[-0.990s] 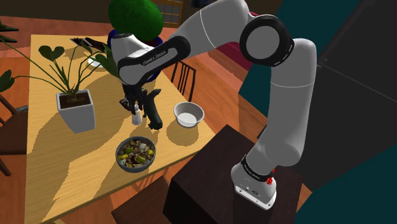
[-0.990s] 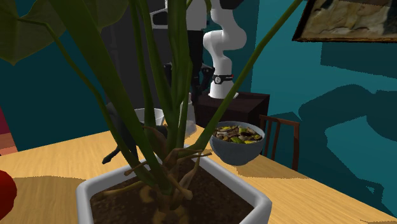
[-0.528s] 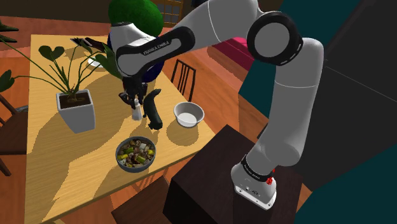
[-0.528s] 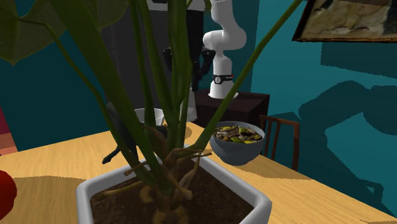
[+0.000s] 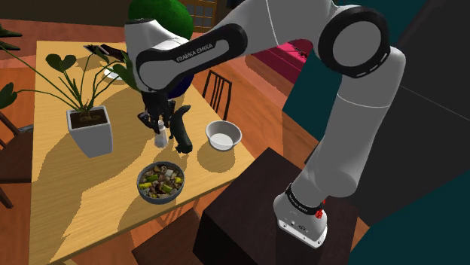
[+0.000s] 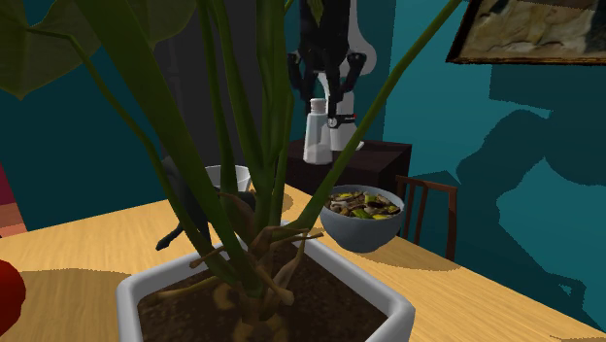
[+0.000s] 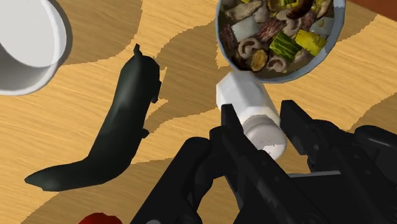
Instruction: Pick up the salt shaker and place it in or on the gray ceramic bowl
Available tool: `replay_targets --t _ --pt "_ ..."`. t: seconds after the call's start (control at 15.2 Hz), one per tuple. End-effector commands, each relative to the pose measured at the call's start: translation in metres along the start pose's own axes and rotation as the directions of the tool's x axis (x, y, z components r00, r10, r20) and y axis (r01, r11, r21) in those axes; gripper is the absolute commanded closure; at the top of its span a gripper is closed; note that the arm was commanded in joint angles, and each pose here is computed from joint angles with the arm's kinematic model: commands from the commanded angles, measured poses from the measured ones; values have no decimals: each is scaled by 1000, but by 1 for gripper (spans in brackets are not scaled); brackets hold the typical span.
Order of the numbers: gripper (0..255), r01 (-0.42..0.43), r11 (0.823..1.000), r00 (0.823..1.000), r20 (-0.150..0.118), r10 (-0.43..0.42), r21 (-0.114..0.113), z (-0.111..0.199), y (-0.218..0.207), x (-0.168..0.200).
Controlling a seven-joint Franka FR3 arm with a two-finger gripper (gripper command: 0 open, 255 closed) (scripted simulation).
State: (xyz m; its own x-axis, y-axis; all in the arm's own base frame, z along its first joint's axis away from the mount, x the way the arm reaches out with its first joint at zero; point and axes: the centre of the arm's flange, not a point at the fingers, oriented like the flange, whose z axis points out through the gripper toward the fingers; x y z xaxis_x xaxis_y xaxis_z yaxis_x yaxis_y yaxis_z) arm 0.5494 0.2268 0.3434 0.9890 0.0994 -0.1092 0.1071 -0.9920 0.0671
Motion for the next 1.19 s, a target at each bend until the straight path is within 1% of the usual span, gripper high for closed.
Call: replay_targets --t 0.0,0.4,1.12 --pt "255 -1 1000 1000 0 1 0 -1 -17 -21" --pt "255 -1 1000 1000 0 1 0 -16 -66 -80" --pt "255 -1 1000 1000 0 1 0 42 -70 -73"
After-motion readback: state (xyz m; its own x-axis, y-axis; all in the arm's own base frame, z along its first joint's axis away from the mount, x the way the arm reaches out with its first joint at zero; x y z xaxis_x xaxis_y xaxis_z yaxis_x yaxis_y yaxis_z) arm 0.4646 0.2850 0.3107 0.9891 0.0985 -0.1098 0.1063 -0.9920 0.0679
